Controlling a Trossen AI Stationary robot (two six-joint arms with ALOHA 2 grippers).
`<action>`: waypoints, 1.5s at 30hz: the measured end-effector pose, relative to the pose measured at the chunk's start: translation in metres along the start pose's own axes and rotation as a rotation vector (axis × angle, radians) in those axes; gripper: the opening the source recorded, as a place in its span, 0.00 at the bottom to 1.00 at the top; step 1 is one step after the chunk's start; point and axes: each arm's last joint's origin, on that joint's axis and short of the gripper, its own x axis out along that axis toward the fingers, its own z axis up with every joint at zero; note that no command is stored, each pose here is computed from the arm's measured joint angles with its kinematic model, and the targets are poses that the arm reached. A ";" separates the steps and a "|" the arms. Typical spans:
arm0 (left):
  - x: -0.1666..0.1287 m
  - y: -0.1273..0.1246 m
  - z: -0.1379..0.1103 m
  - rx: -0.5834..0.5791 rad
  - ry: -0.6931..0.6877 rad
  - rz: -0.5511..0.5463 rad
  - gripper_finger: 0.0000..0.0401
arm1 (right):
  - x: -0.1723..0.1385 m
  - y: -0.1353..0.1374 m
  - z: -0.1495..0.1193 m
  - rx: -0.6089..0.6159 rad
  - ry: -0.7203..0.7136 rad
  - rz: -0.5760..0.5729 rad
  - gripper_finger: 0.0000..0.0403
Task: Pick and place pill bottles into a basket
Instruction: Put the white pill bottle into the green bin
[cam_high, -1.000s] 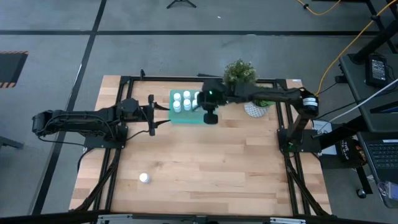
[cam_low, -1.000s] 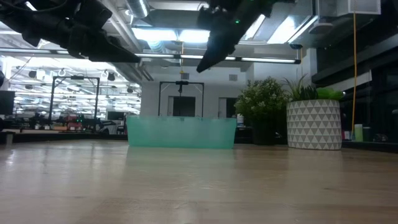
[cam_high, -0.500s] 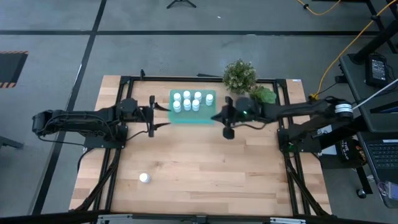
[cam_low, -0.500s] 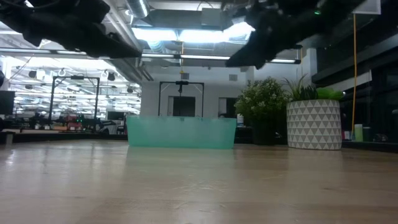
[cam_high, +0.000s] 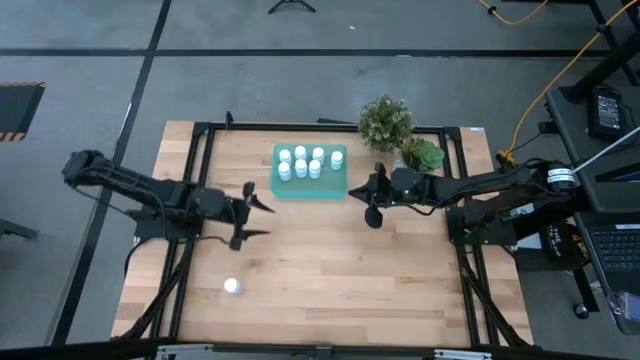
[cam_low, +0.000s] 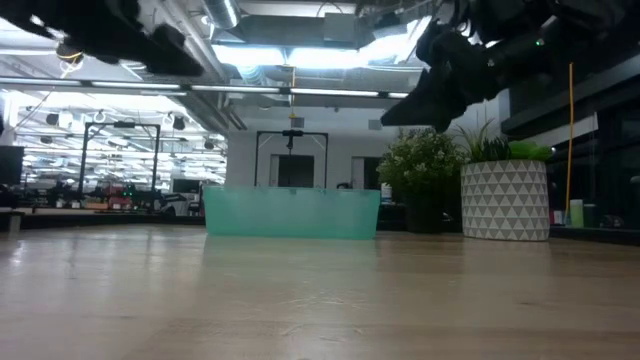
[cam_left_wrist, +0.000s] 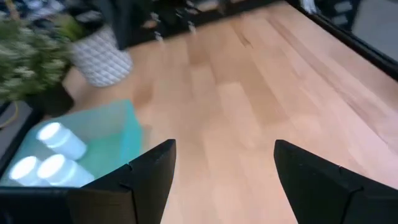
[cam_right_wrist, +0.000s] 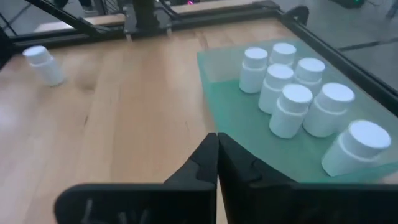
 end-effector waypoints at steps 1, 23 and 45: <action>-0.001 -0.006 0.003 0.014 0.021 -0.013 0.66 | 0.000 0.001 0.001 -0.003 -0.008 0.008 0.02; -0.028 -0.123 0.058 -0.158 0.412 -0.124 0.66 | -0.004 0.030 0.003 -0.037 -0.061 0.121 0.03; -0.006 -0.175 0.014 -0.258 0.751 -0.118 0.66 | -0.011 0.057 0.004 -0.037 -0.110 0.205 0.03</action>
